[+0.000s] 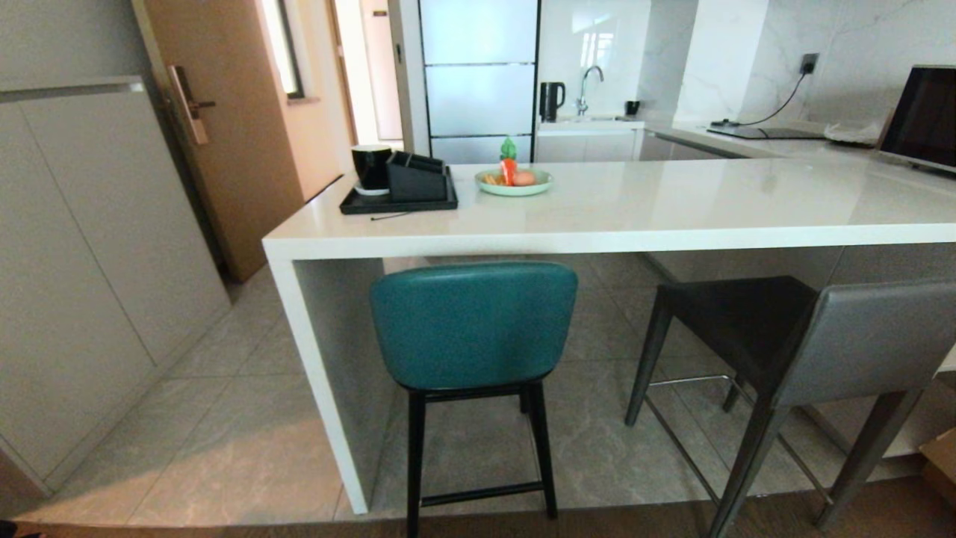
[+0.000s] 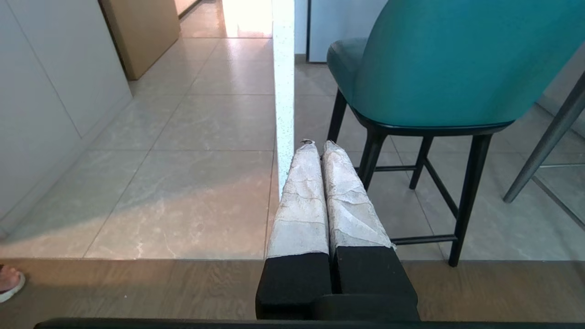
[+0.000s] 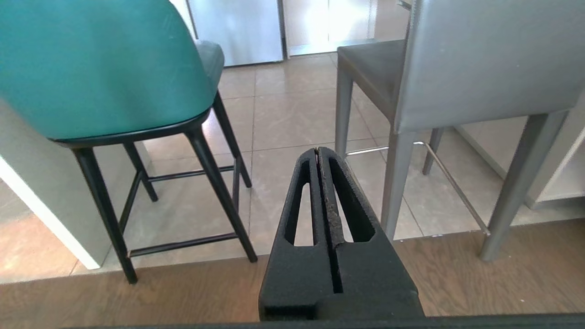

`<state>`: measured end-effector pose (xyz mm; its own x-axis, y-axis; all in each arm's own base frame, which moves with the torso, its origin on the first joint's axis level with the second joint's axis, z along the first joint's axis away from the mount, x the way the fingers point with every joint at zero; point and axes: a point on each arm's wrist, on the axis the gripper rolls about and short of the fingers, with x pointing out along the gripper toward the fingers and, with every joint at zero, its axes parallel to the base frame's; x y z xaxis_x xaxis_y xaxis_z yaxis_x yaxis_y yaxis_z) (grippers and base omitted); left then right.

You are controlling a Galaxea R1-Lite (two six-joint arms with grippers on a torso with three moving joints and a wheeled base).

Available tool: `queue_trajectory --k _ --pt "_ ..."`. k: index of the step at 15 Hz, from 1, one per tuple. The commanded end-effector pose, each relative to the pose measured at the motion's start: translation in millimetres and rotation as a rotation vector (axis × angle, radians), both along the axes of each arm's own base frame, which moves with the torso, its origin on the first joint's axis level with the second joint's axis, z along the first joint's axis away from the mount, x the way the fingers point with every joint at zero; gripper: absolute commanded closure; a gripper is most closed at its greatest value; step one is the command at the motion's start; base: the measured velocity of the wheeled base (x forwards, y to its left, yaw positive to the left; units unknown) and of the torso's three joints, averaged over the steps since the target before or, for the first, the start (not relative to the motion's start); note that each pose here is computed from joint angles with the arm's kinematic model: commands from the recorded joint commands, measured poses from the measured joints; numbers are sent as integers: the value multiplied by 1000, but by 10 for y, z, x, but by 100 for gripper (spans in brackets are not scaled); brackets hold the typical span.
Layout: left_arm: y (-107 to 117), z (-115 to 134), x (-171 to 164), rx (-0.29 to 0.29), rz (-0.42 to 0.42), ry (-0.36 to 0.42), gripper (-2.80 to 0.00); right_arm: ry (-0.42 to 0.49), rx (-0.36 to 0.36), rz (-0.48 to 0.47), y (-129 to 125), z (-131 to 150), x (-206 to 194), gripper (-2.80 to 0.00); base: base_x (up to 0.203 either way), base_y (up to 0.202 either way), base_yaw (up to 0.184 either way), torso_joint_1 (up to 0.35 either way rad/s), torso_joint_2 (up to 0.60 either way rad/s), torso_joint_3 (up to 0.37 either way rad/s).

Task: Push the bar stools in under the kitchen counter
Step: Pull the blue chair out from under the dining table

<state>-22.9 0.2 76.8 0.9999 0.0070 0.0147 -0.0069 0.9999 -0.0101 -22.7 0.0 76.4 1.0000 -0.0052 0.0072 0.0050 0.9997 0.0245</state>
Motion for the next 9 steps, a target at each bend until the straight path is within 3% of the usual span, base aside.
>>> queue_trajectory --k 1,6,9 --pt "0 -8 3 0 1 4 0 4 0 1 0 -8 3 0 0 0 0 0 0 0" --pt "0 -8 3 -1 1 4 0 4 0 1 0 -8 3 0 0 0 0 0 0 0" --pt "0 -7 3 -1 1 4 0 4 0 1 0 -8 3 0 135 0 0 -1 2 4"
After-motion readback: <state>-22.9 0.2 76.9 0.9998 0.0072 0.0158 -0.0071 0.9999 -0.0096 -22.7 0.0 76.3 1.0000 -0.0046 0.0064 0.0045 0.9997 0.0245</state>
